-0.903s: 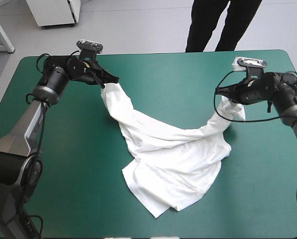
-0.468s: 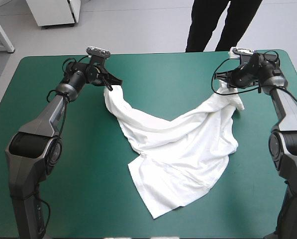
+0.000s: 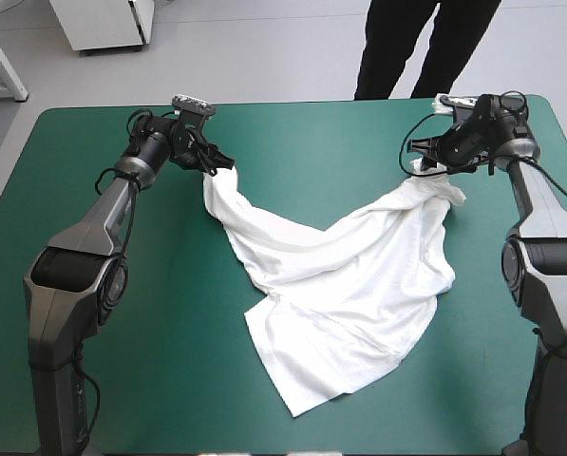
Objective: Fold the cloth
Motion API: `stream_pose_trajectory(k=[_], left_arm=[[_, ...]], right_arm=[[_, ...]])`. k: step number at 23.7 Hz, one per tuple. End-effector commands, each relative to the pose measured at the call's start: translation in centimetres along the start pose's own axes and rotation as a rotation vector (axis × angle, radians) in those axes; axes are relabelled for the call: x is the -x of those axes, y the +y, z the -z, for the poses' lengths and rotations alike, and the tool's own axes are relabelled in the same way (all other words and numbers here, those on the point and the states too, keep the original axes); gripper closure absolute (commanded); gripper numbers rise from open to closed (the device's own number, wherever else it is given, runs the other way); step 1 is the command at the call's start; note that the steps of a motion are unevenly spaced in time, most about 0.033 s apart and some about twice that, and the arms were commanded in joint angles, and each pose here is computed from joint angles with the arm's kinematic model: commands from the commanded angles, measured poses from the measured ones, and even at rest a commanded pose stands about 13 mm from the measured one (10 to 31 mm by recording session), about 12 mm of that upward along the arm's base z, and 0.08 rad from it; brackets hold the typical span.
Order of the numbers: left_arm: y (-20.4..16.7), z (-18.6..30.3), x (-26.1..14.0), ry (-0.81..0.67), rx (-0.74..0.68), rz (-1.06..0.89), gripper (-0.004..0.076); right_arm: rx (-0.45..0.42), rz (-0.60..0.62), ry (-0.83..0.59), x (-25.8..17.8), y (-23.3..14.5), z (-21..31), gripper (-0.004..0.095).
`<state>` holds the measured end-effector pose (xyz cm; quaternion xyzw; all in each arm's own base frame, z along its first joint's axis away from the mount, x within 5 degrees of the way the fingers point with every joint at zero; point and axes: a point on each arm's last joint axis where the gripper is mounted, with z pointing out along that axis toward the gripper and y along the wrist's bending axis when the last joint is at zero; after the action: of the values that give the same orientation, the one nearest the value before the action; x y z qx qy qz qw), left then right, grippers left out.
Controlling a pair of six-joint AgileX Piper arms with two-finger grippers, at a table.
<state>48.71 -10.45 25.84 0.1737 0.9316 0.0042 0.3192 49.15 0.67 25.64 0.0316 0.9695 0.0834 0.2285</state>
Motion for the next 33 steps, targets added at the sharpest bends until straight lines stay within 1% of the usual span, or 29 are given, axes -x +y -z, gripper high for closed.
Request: stream_pose_trajectory(k=[1, 3, 8, 13, 15, 17, 19, 20, 21, 23, 24, 26, 28, 30, 33], left_arm=[[0.8, 5.3, 2.2, -0.062, 0.043, -0.019, 0.0328], [0.9, 6.1, 2.4, -0.046, 0.043, -0.017, 0.0328], [1.1, 9.6, 3.0, -0.067, 0.050, -0.015, 0.0328], [1.5, 12.7, 2.2, 0.014, 0.081, -0.026, 0.0328], [1.5, 14.3, 1.9, 0.034, 0.080, -0.022, 0.0328], [1.5, 16.0, 1.8, 0.017, 0.083, -0.020, 0.0328], [1.5, 17.9, 1.2, 0.032, 0.080, -0.015, 0.0337], [1.3, 19.1, 0.7, 0.039, 0.061, -0.007, 0.0339], [1.1, 19.7, 0.5, 0.033, 0.044, -0.004, 0.0338], [0.3, 21.4, -1.3, 0.046, -0.016, -0.020, 0.0338], [0.0, 22.5, -2.2, 0.049, -0.030, -0.030, 0.0338], [-1.3, 24.7, -4.7, 0.050, -0.103, -0.034, 0.0338], [-3.4, 27.4, -6.8, 0.023, -0.142, -0.105, 0.0338], [-5.6, 29.1, -7.5, -0.009, -0.178, -0.184, 0.0339], [-8.0, 29.4, -7.9, -0.008, -0.231, -0.248, 0.0338]], right_arm=[[0.017, -0.004, -0.097, 1.1, 0.2, 4.8, 0.0394], [0.017, -0.003, -0.095, 1.0, 0.2, 5.6, 0.0397], [0.014, 0.010, -0.135, 1.0, 0.7, 8.6, 0.0399], [0.003, 0.016, -0.108, -0.1, 1.0, 11.1, 0.0398], [0.002, 0.010, -0.082, -1.4, 1.0, 12.1, 0.0398], [-0.002, 0.004, -0.054, -3.4, 1.0, 13.0, 0.0398], [0.011, -0.007, -0.034, -5.5, 1.2, 14.1, 0.0400], [0.014, -0.002, -0.021, -6.9, 1.2, 14.9, 0.0415], [0.014, -0.003, -0.023, -7.4, 1.3, 15.3, 0.0425], [0.013, 0.001, -0.045, -9.1, 1.4, 17.2, 0.0460], [0.010, 0.005, -0.057, -9.4, 1.5, 17.8, 0.0463], [0.013, 0.011, -0.085, -9.9, 1.7, 19.4, 0.0463], [0.016, 0.013, -0.097, -10.2, 1.8, 20.1, 0.0463], [0.016, 0.014, -0.089, -10.3, 1.8, 20.2, 0.0463], [0.016, 0.014, -0.077, -10.4, 1.8, 20.2, 0.0463]])
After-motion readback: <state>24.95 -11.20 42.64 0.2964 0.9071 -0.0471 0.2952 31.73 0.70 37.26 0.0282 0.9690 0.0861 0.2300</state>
